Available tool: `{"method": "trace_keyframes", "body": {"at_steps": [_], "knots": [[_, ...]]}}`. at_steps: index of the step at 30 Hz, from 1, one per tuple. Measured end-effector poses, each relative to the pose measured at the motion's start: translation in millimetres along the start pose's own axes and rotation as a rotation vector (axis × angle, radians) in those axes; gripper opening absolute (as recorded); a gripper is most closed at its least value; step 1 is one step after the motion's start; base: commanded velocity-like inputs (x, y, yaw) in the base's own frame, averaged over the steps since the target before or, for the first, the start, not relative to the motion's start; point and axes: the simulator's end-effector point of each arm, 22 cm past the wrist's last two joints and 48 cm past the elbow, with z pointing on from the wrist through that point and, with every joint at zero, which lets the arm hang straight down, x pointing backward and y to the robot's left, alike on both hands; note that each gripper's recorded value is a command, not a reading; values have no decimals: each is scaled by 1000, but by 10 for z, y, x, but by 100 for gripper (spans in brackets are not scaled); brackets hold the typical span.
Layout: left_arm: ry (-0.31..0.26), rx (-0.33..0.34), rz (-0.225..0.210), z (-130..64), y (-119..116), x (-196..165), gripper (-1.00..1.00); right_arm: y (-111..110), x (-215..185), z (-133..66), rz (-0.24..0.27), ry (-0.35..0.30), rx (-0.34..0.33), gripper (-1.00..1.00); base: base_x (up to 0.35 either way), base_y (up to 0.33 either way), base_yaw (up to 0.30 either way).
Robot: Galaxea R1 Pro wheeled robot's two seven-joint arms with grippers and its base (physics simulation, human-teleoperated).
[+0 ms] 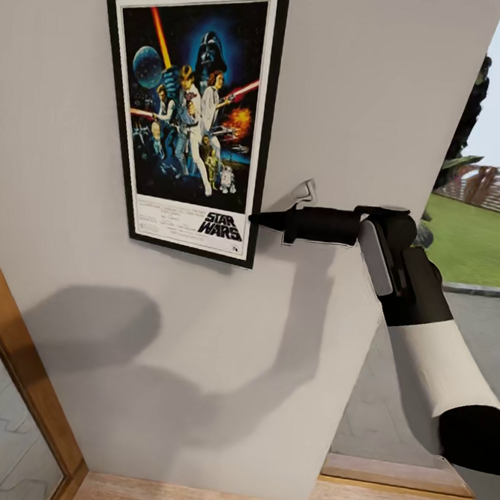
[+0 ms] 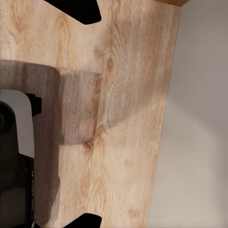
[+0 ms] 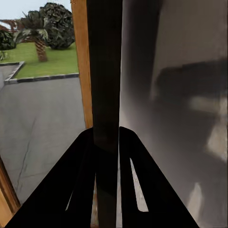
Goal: Pick up the poster from the kitchen countertop and hang it on one of the wall nails in the kitchen.
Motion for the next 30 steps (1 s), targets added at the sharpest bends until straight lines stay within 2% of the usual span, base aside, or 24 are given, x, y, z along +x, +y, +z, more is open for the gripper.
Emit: {"method": "trace_keyframes", "body": {"at_steps": [5, 24, 30], "knots": [[-8, 5, -19, 16, -77, 8, 100, -33, -201, -72, -16, -31, 13, -100, 0, 0, 0], [-8, 5, -19, 16, -77, 8, 100, -36, -201, -72, -16, -31, 14, -100, 0, 0, 0], [-44, -12, -35, 2, -22, -55, 100, 14, -157, -9, -11, -5, -1, -100, 0, 0, 0]]}}
